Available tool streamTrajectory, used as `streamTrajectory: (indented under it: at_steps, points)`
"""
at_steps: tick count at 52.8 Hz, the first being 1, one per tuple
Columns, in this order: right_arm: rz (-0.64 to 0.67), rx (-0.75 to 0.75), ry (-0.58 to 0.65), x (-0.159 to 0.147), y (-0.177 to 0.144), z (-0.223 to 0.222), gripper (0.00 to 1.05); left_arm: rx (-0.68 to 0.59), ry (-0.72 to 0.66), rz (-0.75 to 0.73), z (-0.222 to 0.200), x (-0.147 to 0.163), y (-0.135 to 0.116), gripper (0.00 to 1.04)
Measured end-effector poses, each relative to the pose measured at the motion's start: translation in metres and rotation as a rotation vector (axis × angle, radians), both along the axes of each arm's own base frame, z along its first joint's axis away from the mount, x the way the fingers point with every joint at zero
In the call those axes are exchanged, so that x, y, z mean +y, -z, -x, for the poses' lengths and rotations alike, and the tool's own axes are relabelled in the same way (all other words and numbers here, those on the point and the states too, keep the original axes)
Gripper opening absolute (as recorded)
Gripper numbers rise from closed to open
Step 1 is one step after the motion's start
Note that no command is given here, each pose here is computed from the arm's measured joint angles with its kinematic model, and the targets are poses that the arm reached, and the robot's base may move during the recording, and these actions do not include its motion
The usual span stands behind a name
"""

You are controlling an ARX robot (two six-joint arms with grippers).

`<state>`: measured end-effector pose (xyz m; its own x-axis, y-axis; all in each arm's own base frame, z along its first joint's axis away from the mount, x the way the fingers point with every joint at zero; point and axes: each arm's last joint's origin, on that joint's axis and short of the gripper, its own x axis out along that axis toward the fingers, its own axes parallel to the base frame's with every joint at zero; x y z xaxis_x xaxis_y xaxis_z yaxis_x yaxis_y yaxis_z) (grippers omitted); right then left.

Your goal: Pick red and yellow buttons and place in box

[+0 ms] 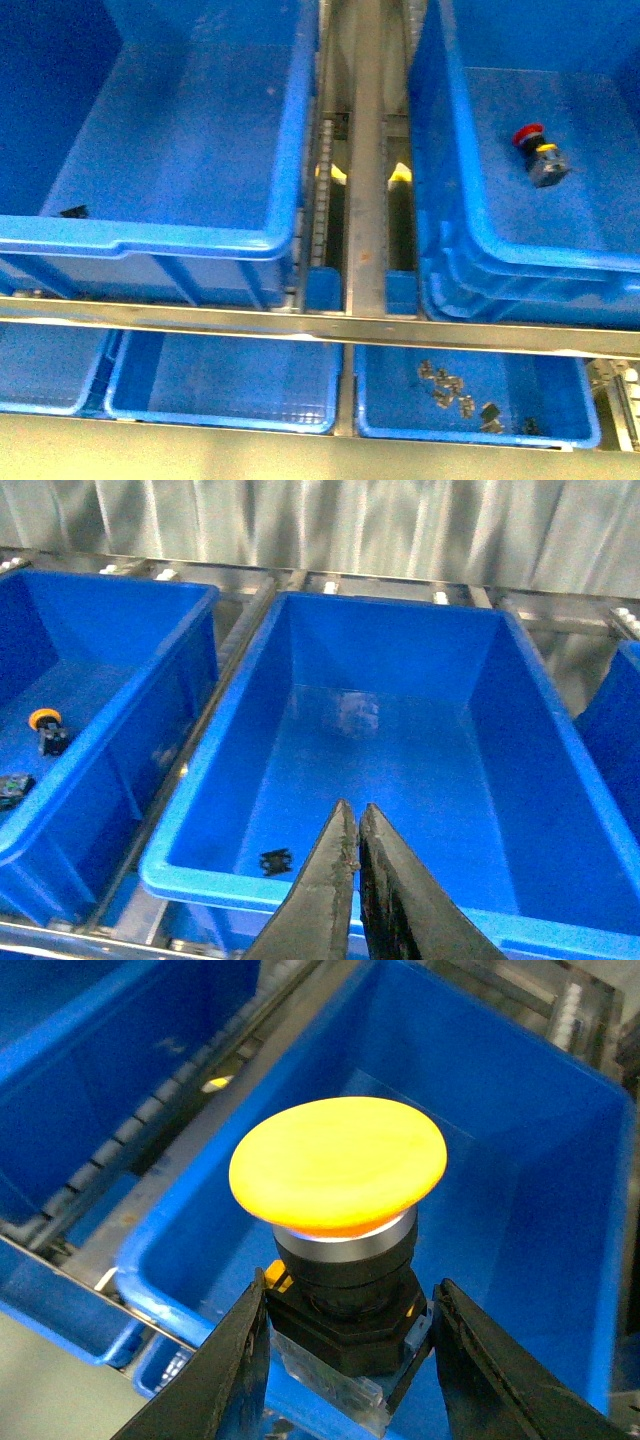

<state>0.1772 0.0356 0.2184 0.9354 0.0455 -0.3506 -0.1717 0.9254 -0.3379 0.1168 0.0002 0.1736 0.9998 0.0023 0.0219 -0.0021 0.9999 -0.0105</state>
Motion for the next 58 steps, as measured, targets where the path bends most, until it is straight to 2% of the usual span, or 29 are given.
streamTrajectory:
  at_steps: [45, 47, 52, 54, 58]
  points:
    - [0.0, 0.002, -0.018, 0.006, 0.005, -0.017, 0.39, 0.017, 0.002, -0.001, 0.019, 0.0, 0.004, 0.03]
    - [0.0, 0.004, -0.018, 0.007, 0.006, -0.019, 0.39, 0.017, 0.002, -0.002, 0.019, 0.0, 0.004, 0.08]
    - [0.003, 0.023, -0.023, 0.009, 0.015, -0.039, 0.39, 0.017, 0.002, -0.002, 0.019, 0.0, 0.004, 0.31]
    - [0.016, 0.023, -0.021, 0.012, 0.018, -0.056, 0.39, 0.017, 0.002, -0.002, 0.019, 0.0, 0.004, 0.41]
    - [0.03, 0.021, -0.008, 0.016, 0.021, -0.087, 0.39, 0.017, 0.002, -0.002, 0.019, 0.0, 0.004, 0.56]
